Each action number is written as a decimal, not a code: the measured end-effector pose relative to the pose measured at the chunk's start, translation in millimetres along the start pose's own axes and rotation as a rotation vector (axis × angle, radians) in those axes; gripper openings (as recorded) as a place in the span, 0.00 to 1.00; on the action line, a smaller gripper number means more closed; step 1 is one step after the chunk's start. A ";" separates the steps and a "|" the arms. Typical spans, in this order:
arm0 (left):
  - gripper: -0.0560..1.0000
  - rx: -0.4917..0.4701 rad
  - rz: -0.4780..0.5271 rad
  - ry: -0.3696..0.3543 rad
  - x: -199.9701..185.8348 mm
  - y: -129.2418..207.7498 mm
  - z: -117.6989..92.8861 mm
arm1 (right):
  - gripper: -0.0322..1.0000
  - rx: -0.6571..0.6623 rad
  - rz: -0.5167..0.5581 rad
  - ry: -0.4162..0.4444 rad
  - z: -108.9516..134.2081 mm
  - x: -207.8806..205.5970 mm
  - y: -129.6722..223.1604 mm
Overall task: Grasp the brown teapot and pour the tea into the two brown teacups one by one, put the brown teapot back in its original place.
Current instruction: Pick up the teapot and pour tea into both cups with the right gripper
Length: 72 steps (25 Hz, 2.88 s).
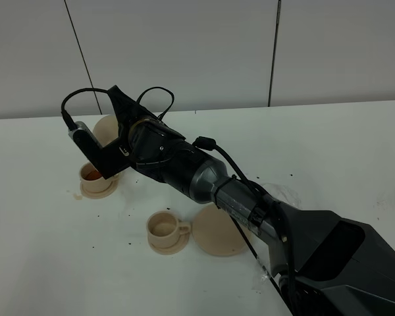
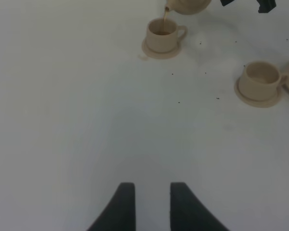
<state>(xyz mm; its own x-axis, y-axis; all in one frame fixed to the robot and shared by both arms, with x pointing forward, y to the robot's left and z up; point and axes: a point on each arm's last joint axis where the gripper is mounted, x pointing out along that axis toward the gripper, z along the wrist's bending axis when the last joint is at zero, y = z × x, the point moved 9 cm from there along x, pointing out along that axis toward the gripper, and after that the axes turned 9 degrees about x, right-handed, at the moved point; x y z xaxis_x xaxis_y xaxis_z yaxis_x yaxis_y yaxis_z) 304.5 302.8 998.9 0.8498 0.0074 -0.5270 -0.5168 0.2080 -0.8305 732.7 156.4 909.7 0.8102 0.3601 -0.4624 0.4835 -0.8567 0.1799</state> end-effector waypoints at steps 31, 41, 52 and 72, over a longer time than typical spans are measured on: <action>0.29 0.000 0.000 0.000 0.0 0.0 0.0 | 0.12 -0.012 -0.007 0.011 -2.1 0.0 -1.3; 0.29 0.000 0.000 0.000 0.0 0.0 0.0 | 0.12 -0.013 -0.008 0.013 -2.4 0.0 -1.5; 0.29 0.000 0.000 0.000 0.0 0.0 0.0 | 0.12 -0.013 -0.008 0.014 -2.4 0.0 -1.4; 0.29 0.000 0.000 0.000 0.0 0.0 0.0 | 0.12 -0.012 -0.004 0.013 -2.3 0.8 1.5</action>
<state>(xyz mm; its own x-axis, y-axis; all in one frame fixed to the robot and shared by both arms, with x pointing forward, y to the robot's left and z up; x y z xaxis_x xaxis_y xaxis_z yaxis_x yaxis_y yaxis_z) 304.5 302.8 998.9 0.8498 0.0074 -0.5270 -0.5168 0.2082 -0.8304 734.9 156.3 911.6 0.8126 0.3680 -0.4519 0.4902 -0.8510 0.1884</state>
